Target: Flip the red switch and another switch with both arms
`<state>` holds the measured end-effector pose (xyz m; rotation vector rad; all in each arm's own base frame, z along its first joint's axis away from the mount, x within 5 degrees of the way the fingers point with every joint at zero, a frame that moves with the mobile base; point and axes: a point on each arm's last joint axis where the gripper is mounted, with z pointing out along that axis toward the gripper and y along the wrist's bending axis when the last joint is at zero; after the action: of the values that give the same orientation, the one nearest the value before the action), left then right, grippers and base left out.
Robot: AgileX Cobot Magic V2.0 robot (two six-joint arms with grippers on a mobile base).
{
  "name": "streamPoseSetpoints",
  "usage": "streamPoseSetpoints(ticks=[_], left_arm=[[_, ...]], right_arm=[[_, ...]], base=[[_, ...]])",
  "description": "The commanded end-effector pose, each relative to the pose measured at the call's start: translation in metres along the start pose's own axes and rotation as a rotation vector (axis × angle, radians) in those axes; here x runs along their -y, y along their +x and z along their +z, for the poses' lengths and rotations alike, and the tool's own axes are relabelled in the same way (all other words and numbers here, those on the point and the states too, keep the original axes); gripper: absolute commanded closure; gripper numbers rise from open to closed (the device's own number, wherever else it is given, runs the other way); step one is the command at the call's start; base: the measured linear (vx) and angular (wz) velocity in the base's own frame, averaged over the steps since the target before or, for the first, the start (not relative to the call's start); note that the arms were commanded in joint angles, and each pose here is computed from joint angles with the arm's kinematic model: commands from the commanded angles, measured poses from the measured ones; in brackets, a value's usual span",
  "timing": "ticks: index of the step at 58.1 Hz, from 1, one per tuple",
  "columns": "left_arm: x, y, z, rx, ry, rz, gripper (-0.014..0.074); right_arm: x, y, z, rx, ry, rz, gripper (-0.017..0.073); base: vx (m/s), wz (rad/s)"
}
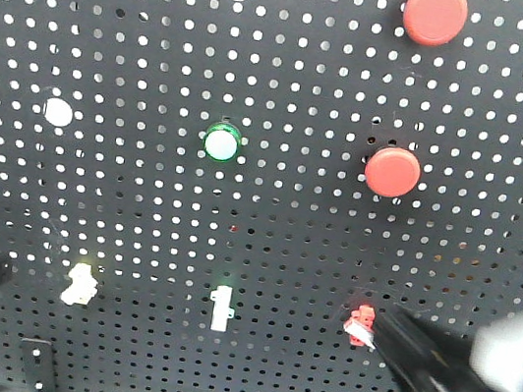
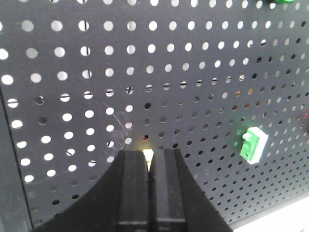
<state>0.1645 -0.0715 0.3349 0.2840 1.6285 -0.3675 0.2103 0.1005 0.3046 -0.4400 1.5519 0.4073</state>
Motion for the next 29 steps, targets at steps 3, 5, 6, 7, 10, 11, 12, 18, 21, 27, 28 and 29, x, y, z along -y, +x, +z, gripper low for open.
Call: streamPoseSetpoints(ticks=[3,5,6,7,10,11,12,18,21,27,28,29], left_arm=[[0.003,-0.019,-0.003,0.133,0.024,-0.009,0.0591],[0.003,-0.019,-0.003,0.133,0.024,-0.012,0.0591],[0.003,-0.019,-0.003,0.133,0.024,-0.015,0.0591],[0.003,-0.019,-0.003,0.133,0.025,-0.016,0.0591],[0.003,-0.019,-0.003,0.135,0.025,-0.016,0.0591],[0.003,-0.02,-0.003,0.136,0.025,-0.016,0.0591],[0.003,-0.02,-0.003,0.136,0.025,-0.016,0.0591],[0.003,-0.02,-0.003,0.147,0.027,-0.016,0.0591],[0.003,-0.021,-0.003,0.152,0.028,-0.016,0.0591],[0.004,-0.021,-0.003,0.158,0.028,-0.016,0.0591],[0.004,-0.022,-0.003,0.159,0.029,-0.016,0.0591],[0.004,-0.022,-0.003,0.16,0.029,-0.016,0.0591]], right_arm=[[-0.002,-0.021,0.008,0.128,-0.034,0.005,0.0566],[-0.002,-0.019,0.01,0.123,-0.035,0.007,0.0566],[-0.002,-0.018,0.01,0.121,-0.035,0.007,0.0566],[-0.002,-0.018,0.011,0.118,-0.035,0.008,0.0566],[-0.001,-0.014,0.014,0.104,-0.036,0.01,0.0566],[-0.001,-0.013,0.015,0.1,-0.036,0.011,0.0566],[-0.001,-0.012,0.016,0.095,-0.036,0.012,0.0566],[0.0,-0.006,0.021,0.073,-0.035,0.019,0.0566],[0.0,-0.001,0.024,0.053,-0.034,0.031,0.0566],[0.001,0.006,0.026,0.005,-0.033,0.094,0.0566],[0.001,0.006,0.026,-0.004,-0.033,0.105,0.0566],[0.0,0.008,0.026,-0.02,-0.033,0.12,0.0566]], base=[[0.0,0.0],[0.0,0.0],[0.0,0.0],[0.0,0.0],[0.0,0.0],[0.0,0.0],[0.0,0.0],[0.0,0.0],[0.0,0.0],[0.0,0.0],[0.0,0.0],[0.0,0.0]])
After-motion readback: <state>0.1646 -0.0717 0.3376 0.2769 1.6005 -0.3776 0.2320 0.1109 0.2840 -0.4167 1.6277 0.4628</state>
